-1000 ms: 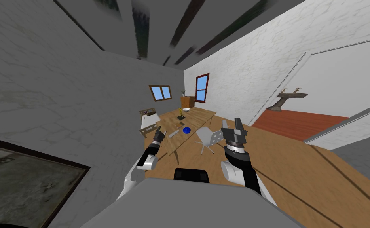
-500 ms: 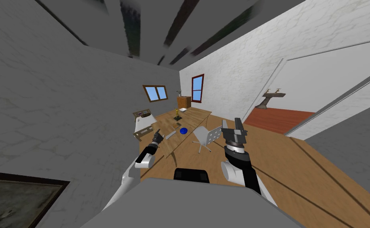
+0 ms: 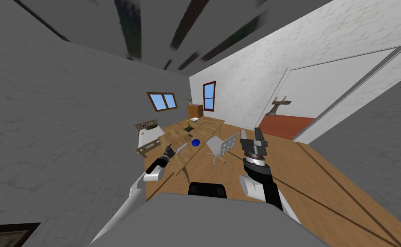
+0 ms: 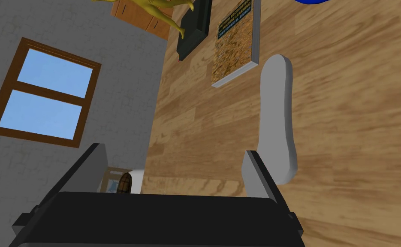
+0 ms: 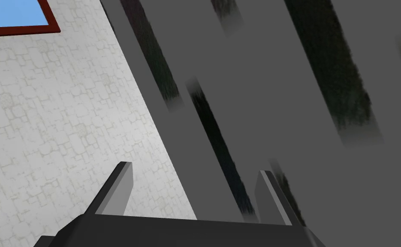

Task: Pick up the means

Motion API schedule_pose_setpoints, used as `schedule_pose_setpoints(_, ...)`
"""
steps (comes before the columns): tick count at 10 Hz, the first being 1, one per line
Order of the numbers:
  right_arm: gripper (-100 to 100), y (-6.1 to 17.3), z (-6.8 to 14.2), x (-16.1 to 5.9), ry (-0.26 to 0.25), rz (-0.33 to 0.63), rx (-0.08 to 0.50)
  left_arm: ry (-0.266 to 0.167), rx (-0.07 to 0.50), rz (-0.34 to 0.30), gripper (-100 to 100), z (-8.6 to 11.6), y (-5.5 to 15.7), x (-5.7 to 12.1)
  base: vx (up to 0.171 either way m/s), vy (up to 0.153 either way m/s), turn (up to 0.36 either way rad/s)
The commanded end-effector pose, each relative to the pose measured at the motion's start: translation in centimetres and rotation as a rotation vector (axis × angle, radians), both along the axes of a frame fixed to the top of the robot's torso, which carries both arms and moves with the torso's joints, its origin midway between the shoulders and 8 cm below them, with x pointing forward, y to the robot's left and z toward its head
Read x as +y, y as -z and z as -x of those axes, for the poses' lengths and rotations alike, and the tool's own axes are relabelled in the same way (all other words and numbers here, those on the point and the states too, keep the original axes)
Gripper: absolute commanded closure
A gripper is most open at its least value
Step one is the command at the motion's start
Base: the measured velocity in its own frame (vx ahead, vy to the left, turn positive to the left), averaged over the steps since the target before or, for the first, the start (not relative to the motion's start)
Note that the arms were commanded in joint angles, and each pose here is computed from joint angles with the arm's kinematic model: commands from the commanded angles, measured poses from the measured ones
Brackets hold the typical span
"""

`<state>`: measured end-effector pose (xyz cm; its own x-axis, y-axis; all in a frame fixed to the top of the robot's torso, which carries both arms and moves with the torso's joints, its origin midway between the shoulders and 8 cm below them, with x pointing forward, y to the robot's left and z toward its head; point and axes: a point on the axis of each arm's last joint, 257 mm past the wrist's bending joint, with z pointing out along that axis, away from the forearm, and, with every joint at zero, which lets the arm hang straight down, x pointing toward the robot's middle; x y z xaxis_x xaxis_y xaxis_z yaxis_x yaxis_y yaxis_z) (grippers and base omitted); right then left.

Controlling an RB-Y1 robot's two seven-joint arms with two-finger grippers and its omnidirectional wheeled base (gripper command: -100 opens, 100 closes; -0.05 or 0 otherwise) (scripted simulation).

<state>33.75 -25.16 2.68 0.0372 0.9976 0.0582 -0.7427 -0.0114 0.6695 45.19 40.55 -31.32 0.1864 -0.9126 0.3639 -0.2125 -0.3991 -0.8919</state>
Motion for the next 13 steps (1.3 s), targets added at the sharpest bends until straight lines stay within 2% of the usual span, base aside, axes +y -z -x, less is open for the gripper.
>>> schedule_pose_setpoints(1,0,0.0,0.0,0.0,0.0,0.0,0.0,-0.038,0.076,0.044,-100,0.8,2.2,2.2,0.022,-0.013,-0.186)
schedule_pose_setpoints(3,0,0.0,0.0,0.0,0.0,0.0,0.0,-0.04,0.111,0.047,-100,1.1,3.1,2.2,0.014,-0.004,-0.061)
schedule_pose_setpoints(4,0,0.0,0.0,0.0,0.0,0.0,0.0,-0.077,0.163,0.085,-100,1.7,4.7,4.1,0.01,-0.009,-0.222)
schedule_pose_setpoints(5,0,0.0,0.0,0.0,0.0,0.0,0.0,-0.078,0.192,0.088,-100,2.0,5.4,4.1,0.013,-0.004,-0.144)
schedule_pose_setpoints(6,0,0.0,0.0,0.0,0.0,0.0,0.0,-0.078,0.193,0.088,-100,2.0,5.4,4.1,0.008,0.001,0.018)
schedule_pose_setpoints(7,0,0.0,0.0,0.0,0.0,0.0,0.0,-0.118,0.247,0.128,-100,2.8,7.0,5.9,0.015,-0.01,-0.204)
schedule_pose_setpoints(8,0,0.0,0.0,0.0,0.0,0.0,0.0,-0.12,0.272,0.131,-100,3.1,7.6,5.9,0.017,-0.004,-0.15)
schedule_pose_setpoints(9,0,0.0,0.0,0.0,0.0,0.0,0.0,-0.16,0.309,0.171,-100,3.7,8.5,7.6,0.025,-0.007,-0.254)
schedule_pose_setpoints(11,0,0.0,0.0,0.0,0.0,0.0,0.0,-0.164,0.348,0.176,-100,4.4,9.5,7.6,0.016,0.001,-0.046)
schedule_pose_setpoints(12,0,0.0,0.0,0.0,0.0,0.0,0.0,-0.21,0.395,0.218,-100,5.4,10.6,9.3,0.019,-0.005,-0.215)
schedule_pose_setpoints(13,0,0.0,0.0,0.0,0.0,0.0,0.0,-0.211,0.421,0.221,-100,5.8,11.1,9.2,0.02,0.001,-0.145)
